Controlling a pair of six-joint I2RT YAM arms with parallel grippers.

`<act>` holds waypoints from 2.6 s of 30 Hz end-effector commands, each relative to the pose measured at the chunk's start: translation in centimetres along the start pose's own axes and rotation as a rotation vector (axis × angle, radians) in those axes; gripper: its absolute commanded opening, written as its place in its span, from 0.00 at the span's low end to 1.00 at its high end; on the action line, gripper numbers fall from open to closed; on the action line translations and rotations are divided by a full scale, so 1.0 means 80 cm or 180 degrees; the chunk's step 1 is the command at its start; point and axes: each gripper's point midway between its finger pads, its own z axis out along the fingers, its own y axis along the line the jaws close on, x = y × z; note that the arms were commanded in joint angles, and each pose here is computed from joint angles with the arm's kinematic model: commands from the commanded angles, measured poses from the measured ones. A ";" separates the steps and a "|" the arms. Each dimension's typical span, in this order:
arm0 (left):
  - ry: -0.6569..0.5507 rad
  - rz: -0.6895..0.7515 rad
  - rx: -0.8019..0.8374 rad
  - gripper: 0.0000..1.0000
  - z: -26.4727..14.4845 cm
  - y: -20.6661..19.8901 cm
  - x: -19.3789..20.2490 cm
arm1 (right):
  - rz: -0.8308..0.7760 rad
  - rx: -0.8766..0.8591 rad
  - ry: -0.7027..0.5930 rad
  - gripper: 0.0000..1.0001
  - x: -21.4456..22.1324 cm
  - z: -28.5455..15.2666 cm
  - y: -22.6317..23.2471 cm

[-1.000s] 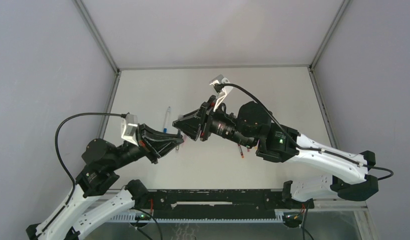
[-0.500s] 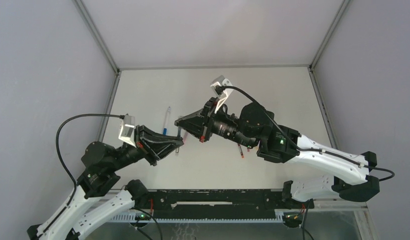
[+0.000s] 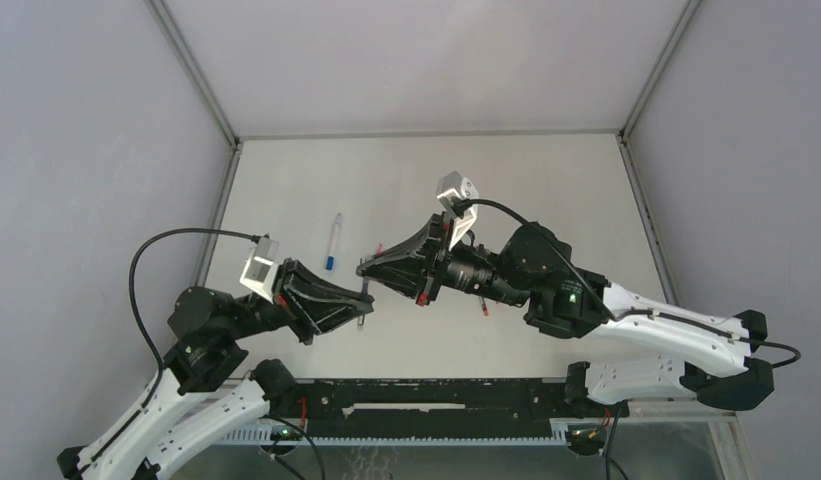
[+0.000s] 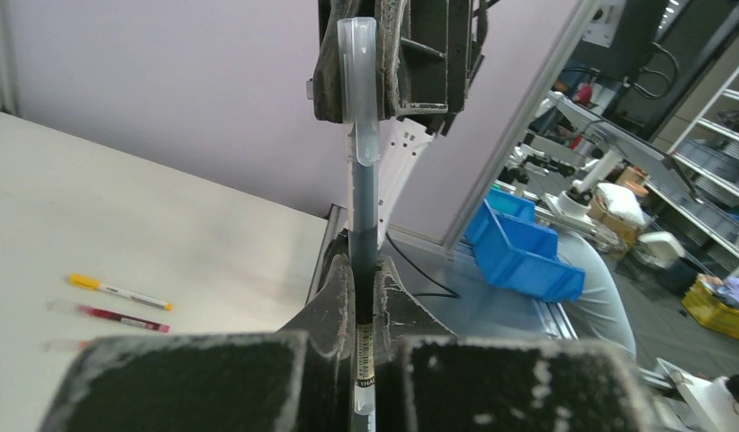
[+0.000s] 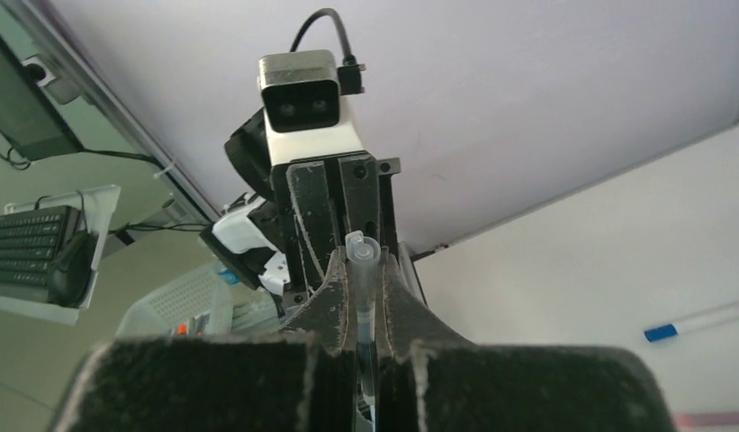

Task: Insert the pens into the pen caps
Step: Press the pen cap onto the pen, then place the pen at the center of the board.

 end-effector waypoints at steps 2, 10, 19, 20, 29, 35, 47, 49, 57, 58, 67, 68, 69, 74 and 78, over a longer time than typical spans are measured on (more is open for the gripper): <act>-0.0683 0.0343 0.0206 0.00 0.003 -0.029 -0.073 | 0.0047 -0.0417 0.1004 0.00 0.131 -0.012 0.023; -0.0683 0.0413 0.0205 0.00 0.006 -0.031 -0.081 | 0.0125 -0.0383 0.1459 0.00 0.216 -0.027 0.021; -0.0669 0.0448 0.0134 0.00 0.003 -0.029 -0.081 | 0.0142 -0.0251 0.1456 0.00 0.220 -0.042 0.010; -0.0652 0.0443 0.0134 0.00 0.003 -0.028 -0.079 | 0.0147 -0.0257 0.1372 0.00 0.210 -0.041 0.010; -0.0383 0.0333 0.0082 0.00 0.012 -0.013 -0.054 | 0.0076 -0.0328 0.0275 0.42 0.068 -0.039 0.011; -0.0319 0.0309 0.0080 0.00 0.015 -0.010 -0.049 | -0.0049 -0.0571 -0.0156 0.62 0.003 -0.043 0.039; -0.0393 0.0339 0.0055 0.00 0.014 -0.008 -0.052 | 0.0031 0.0083 -0.0562 0.55 -0.026 -0.035 -0.002; -0.0388 0.0334 0.0074 0.00 0.014 -0.008 -0.051 | 0.0027 0.0068 -0.0611 0.54 -0.029 -0.030 -0.001; -0.0350 0.0321 0.0074 0.00 0.016 -0.005 -0.046 | 0.0024 -0.0156 -0.0667 0.52 -0.032 -0.021 0.015; -0.0348 0.0318 0.0076 0.00 0.017 -0.005 -0.045 | 0.0021 -0.0169 -0.0663 0.51 -0.031 -0.020 0.016; -0.0311 0.0326 0.0191 0.00 0.018 -0.012 -0.044 | -0.0024 -0.0185 -0.0605 0.43 -0.020 -0.010 0.016; -0.0309 0.0323 0.0212 0.00 0.018 -0.014 -0.044 | -0.0033 -0.0198 -0.0595 0.43 -0.018 -0.009 0.017; -0.0313 0.0324 0.0243 0.00 0.018 -0.016 -0.044 | -0.0035 -0.0216 -0.0589 0.42 -0.018 -0.009 0.018; -0.0242 0.0285 0.0376 0.00 0.019 -0.023 -0.038 | -0.0051 -0.0358 -0.0573 0.38 -0.017 -0.009 0.029; -0.0224 0.0271 0.0399 0.00 0.020 -0.023 -0.035 | -0.0078 -0.0413 -0.0564 0.28 -0.016 -0.009 0.033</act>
